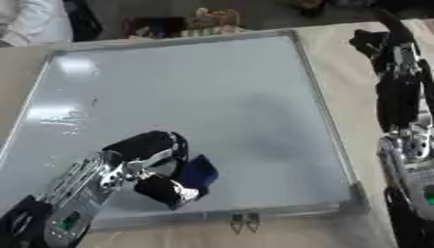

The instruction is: Wipe the whiteboard clean with a brush.

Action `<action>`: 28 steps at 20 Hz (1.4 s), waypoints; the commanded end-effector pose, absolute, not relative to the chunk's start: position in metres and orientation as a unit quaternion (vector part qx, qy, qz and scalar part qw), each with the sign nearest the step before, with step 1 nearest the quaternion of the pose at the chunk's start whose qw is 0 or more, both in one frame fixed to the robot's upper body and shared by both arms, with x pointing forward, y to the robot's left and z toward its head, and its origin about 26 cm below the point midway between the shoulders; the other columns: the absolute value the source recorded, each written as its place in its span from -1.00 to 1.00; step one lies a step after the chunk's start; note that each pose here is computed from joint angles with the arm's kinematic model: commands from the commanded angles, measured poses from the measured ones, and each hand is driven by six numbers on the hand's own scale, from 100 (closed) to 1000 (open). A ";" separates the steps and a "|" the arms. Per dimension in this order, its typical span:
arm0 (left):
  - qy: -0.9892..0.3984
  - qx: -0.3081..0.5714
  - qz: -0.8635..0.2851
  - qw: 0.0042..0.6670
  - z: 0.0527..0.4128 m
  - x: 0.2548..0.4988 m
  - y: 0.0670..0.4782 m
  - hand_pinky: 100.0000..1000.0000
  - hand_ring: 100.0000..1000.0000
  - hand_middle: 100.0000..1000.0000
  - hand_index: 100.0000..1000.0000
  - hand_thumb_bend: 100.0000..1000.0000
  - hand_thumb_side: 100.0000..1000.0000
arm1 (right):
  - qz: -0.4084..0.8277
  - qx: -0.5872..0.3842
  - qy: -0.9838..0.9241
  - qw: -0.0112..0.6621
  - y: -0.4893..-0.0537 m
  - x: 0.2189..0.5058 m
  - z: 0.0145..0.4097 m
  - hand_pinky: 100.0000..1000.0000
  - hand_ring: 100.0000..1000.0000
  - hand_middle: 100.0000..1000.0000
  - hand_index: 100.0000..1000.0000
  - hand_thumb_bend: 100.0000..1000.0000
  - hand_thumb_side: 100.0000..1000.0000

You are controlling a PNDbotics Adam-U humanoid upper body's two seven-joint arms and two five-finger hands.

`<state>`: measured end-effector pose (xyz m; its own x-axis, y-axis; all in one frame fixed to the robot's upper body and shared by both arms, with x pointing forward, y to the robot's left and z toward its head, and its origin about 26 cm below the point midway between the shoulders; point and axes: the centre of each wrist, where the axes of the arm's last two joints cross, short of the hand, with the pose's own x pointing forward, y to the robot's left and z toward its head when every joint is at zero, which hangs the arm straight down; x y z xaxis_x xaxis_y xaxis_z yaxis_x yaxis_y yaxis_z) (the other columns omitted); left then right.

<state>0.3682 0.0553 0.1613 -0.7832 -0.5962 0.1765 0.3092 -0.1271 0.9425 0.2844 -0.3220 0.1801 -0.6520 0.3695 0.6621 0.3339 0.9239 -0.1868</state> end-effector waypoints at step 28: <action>-0.576 0.143 -0.744 0.306 0.134 0.377 0.057 0.18 0.02 -0.40 -0.37 -0.59 -0.18 | 0.027 -0.196 -0.911 0.361 -0.325 0.282 0.185 0.72 0.68 0.10 0.85 -1.00 1.00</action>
